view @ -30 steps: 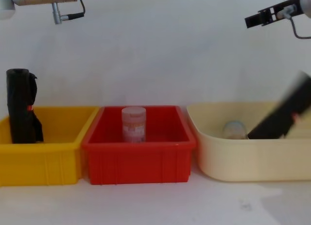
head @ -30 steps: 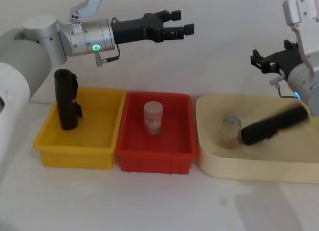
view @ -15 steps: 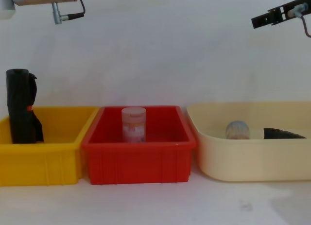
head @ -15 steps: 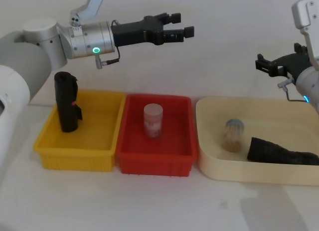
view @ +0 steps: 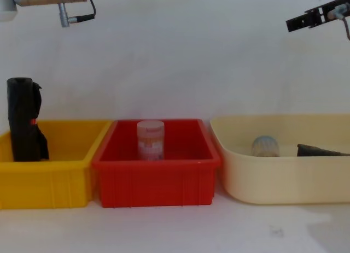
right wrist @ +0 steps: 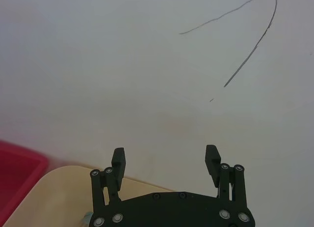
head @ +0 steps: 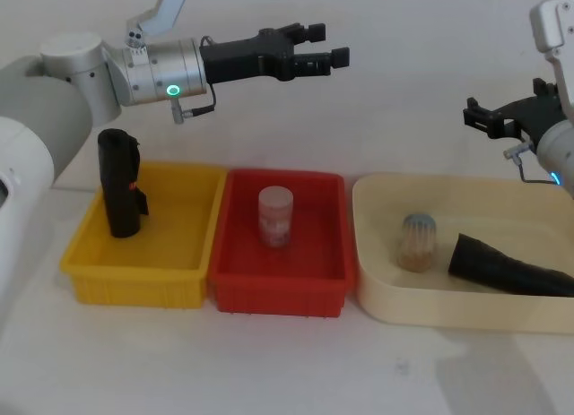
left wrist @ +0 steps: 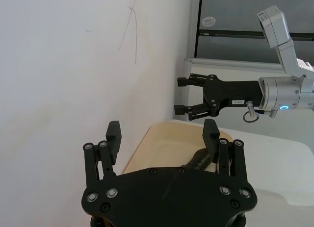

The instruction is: Pick up the garbage bag with the one hand and transfer it to the other hand.

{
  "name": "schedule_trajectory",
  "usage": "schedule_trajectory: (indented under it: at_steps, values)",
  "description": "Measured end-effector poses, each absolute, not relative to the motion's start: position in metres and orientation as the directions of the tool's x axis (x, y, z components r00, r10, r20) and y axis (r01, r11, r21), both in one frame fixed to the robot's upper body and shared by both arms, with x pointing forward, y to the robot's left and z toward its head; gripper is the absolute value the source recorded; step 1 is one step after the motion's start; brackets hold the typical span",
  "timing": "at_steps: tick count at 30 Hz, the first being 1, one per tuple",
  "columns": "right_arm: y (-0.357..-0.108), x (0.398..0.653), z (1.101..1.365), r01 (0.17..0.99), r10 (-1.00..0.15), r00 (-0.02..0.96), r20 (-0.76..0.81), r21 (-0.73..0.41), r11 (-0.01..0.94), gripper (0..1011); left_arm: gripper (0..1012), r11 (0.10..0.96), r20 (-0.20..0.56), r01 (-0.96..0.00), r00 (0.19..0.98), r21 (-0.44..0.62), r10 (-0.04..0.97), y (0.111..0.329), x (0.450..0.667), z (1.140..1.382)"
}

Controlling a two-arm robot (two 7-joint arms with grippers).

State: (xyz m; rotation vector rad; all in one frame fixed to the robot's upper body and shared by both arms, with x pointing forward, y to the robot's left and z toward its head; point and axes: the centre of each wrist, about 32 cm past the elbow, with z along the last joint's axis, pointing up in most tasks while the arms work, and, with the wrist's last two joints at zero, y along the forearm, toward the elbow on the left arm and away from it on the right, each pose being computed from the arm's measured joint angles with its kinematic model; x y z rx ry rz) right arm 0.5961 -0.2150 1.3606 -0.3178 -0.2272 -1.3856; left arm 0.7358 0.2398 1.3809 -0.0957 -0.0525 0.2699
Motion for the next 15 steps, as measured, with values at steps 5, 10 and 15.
schedule_trajectory:
  at_steps: [5,10,15]
  values:
    - [-0.2154,0.5960,1.3606,0.985,-0.924,0.173,0.341,-0.087,0.152,1001,1002,0.959,0.039,-0.264,0.962,-0.101,0.268,0.2398,0.7358,1.3809]
    - [-0.2156,0.5959,1.3606,0.984,-0.924,0.173,0.341,-0.088,0.152,1001,1002,0.959,0.039,-0.264,0.962,-0.101,0.268,0.2398,0.7358,1.3809]
    - [-0.2159,0.5958,1.3606,0.984,-0.924,0.173,0.341,-0.088,0.152,1000,1002,0.959,0.039,-0.263,0.963,-0.101,0.268,0.2398,0.7358,1.3809]
